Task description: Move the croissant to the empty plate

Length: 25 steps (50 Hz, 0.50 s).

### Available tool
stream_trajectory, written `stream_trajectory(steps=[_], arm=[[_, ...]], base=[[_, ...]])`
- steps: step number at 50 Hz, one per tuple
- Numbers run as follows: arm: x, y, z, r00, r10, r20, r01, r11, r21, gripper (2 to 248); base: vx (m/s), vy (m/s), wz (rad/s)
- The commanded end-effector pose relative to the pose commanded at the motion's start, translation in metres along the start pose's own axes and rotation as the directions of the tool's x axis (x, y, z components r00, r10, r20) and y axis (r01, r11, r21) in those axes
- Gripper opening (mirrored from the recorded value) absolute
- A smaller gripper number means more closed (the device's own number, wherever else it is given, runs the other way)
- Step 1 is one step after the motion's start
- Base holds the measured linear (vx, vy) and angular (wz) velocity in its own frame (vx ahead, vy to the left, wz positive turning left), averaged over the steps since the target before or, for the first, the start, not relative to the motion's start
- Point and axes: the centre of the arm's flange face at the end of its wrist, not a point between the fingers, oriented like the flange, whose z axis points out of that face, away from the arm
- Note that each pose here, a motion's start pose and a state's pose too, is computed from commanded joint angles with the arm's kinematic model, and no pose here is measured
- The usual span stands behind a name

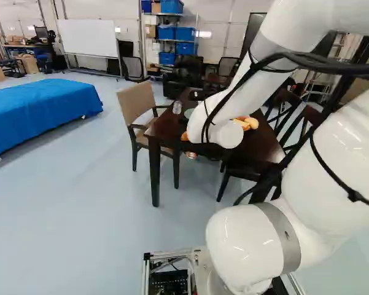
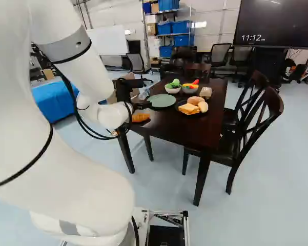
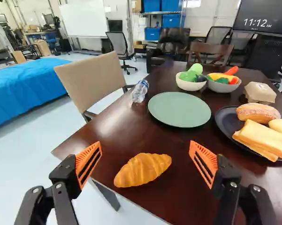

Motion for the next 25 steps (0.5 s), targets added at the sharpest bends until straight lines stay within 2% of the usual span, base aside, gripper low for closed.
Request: stream_trajectory(steps=[25], arm=[[0.024, 0.001, 0.033, 0.99, 0.013, 0.139, -0.012, 1.0, -0.01, 247]], base=[[0.0, 0.0, 0.0]])
